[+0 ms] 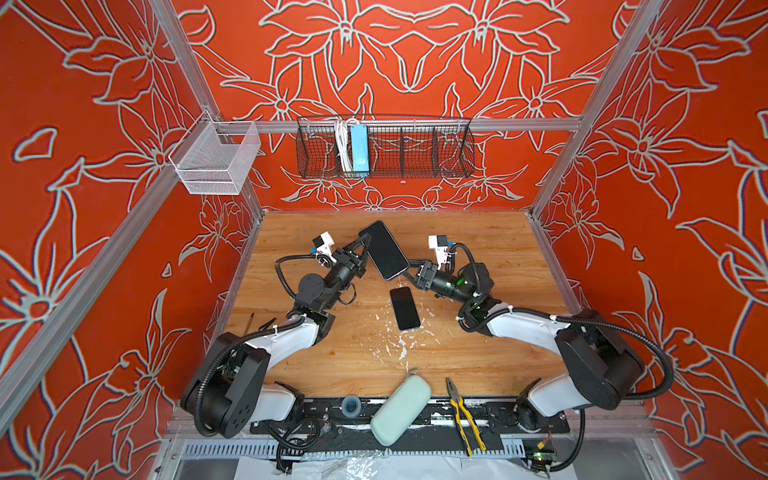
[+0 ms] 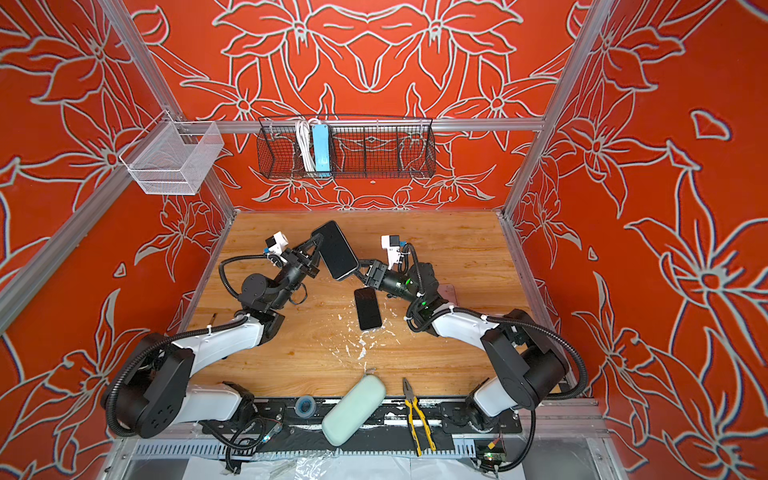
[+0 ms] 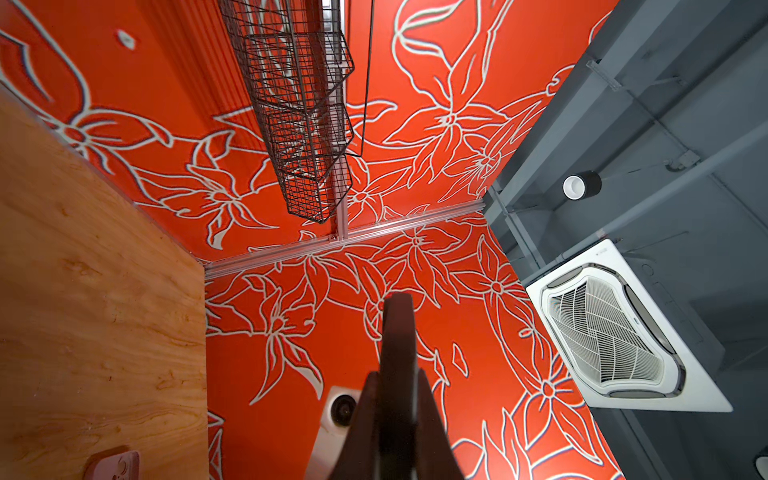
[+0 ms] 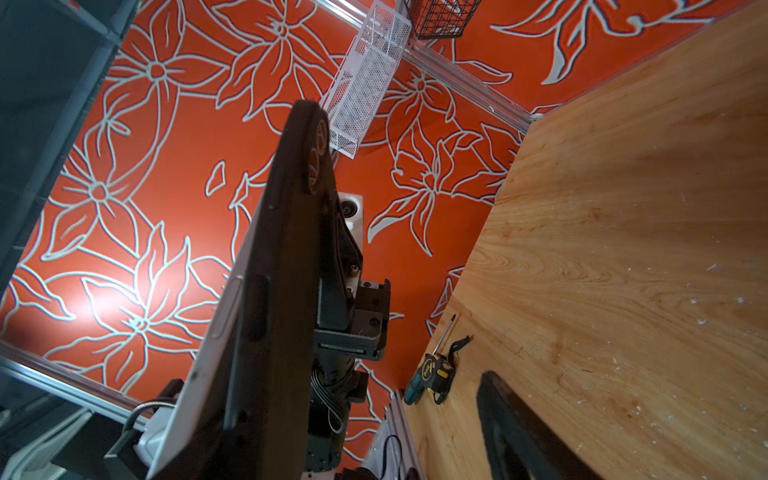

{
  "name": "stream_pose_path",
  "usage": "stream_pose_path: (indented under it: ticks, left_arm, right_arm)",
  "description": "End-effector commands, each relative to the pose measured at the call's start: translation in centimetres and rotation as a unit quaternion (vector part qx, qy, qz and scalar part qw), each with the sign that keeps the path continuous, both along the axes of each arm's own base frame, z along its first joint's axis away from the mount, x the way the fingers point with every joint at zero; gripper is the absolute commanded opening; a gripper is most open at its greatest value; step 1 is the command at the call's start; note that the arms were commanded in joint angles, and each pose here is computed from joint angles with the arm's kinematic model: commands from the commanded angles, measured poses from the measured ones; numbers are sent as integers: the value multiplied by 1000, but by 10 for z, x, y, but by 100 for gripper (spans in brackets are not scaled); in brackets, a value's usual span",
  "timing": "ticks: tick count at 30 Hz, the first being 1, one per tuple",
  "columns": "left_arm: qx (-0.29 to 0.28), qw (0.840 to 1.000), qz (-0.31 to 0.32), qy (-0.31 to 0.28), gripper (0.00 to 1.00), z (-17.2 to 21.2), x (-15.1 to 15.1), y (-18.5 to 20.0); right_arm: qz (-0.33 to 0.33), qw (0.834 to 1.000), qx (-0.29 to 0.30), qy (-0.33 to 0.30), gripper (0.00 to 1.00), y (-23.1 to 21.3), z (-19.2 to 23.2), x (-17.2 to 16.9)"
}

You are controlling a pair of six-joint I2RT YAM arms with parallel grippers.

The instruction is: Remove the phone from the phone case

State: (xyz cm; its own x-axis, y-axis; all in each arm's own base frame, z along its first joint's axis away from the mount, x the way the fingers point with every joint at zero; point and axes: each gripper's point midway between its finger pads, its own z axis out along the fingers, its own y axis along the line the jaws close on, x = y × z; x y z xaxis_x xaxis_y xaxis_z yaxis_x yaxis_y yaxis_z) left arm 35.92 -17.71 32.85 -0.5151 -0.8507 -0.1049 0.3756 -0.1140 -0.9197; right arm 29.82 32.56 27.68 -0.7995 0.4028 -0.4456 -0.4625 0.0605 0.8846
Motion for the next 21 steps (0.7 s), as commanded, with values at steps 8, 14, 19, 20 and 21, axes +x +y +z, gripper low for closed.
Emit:
stream_pose_path:
  ticks: [8,14,19,20,21]
  left_arm:
    - [4,999,2,-36,0,18,8,-6]
    - [5,1000,0,-29,0,13,11,-8]
    - [8,1000,1,-23,0,7,9,-6]
    - [9,1000,1,-23,0,6,8,-6]
    - [10,1000,3,-21,0,5,7,-5]
  right_arm:
    - [19,998,14,-52,85,-6,30,-26]
    - [12,998,12,-54,79,-9,28,-28]
    - [10,998,9,-62,70,-10,32,-27]
    - [12,998,8,-65,66,-9,34,-28]
    - [13,998,9,-67,62,-9,35,-28]
